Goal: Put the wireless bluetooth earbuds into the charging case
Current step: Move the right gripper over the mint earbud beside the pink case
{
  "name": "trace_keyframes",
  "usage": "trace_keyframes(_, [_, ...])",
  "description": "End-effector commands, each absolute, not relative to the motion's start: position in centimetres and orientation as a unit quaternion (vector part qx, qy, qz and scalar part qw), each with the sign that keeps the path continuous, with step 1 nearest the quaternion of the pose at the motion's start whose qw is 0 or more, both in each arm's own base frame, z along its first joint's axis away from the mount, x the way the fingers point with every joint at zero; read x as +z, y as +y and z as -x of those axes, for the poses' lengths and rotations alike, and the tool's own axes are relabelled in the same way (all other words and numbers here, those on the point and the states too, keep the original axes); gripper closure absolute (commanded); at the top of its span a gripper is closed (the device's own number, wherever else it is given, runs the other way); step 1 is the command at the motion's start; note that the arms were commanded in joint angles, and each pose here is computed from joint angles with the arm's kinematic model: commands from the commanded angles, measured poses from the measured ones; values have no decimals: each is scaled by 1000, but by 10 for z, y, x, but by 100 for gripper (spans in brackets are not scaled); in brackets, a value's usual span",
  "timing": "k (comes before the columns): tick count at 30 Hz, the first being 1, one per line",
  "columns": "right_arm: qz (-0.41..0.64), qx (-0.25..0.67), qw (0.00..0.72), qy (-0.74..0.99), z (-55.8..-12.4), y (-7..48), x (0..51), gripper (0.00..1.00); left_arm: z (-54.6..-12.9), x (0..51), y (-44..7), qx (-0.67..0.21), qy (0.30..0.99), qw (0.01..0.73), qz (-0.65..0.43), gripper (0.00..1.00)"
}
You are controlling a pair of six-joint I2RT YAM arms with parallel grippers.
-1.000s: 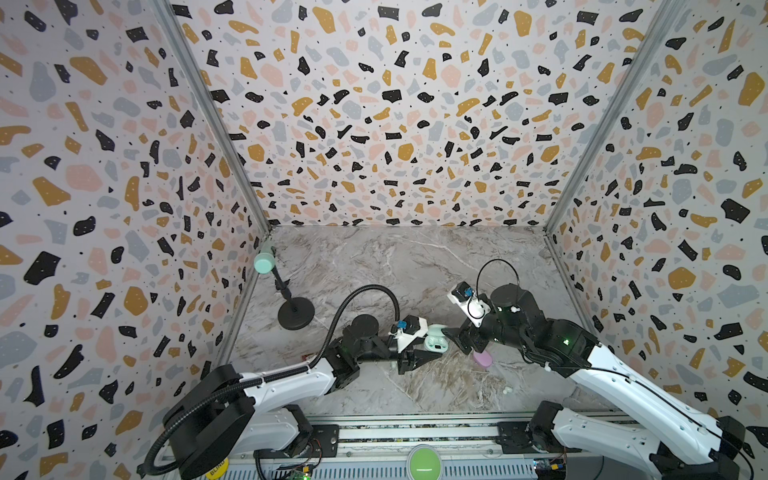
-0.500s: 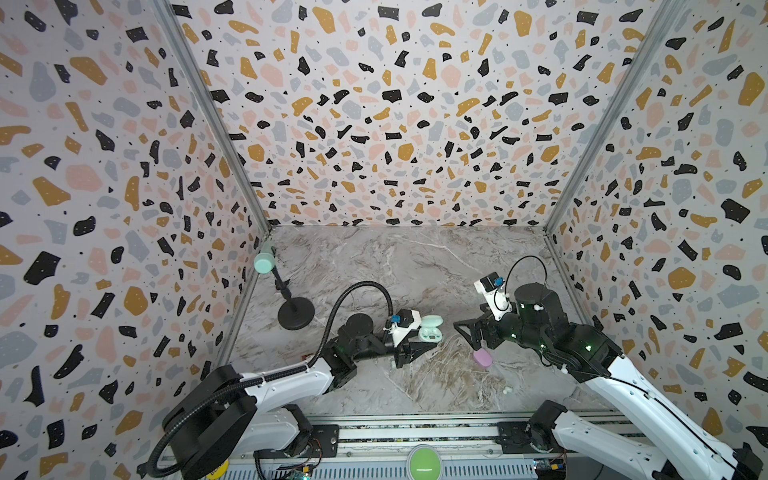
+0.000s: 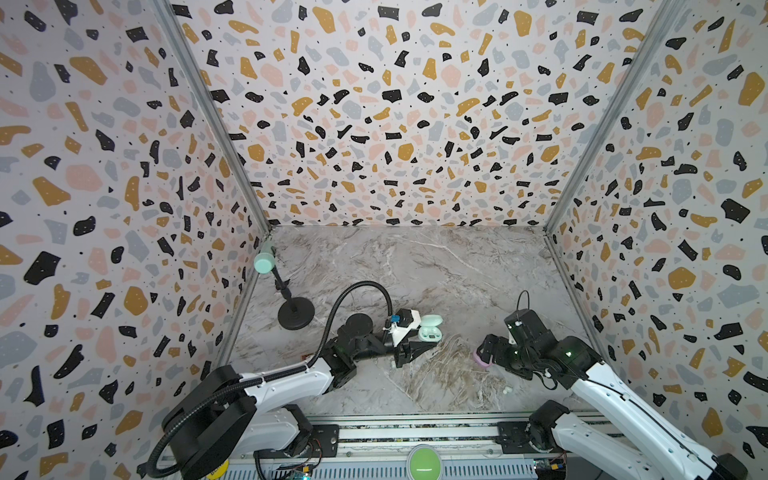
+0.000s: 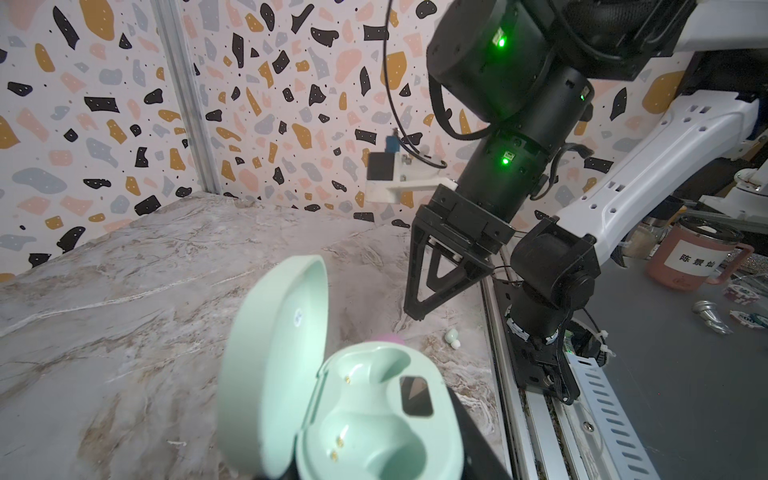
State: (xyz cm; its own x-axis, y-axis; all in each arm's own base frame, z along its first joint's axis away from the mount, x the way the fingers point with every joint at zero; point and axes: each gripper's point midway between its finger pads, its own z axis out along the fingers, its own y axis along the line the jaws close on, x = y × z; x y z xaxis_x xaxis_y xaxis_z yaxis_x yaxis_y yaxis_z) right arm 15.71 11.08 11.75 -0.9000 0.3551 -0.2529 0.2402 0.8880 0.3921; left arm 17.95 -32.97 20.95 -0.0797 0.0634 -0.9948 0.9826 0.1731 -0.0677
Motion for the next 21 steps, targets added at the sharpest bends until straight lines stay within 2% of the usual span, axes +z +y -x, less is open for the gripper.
trace_keyframes(1, [-247, 160, 135, 946, -137, 91, 98, 14, -179, 227, -325, -460, 553, 533, -446, 75])
trace_keyframes(10, [-307, 125, 106, 938, -124, 77, 49, 17, -178, 226, -325, -460, 552, 532, -447, 75])
trace_keyframes(21, [-326, 99, 103, 934, -126, 71, 31, 17, -179, 227, -324, -458, 551, 535, -447, 75])
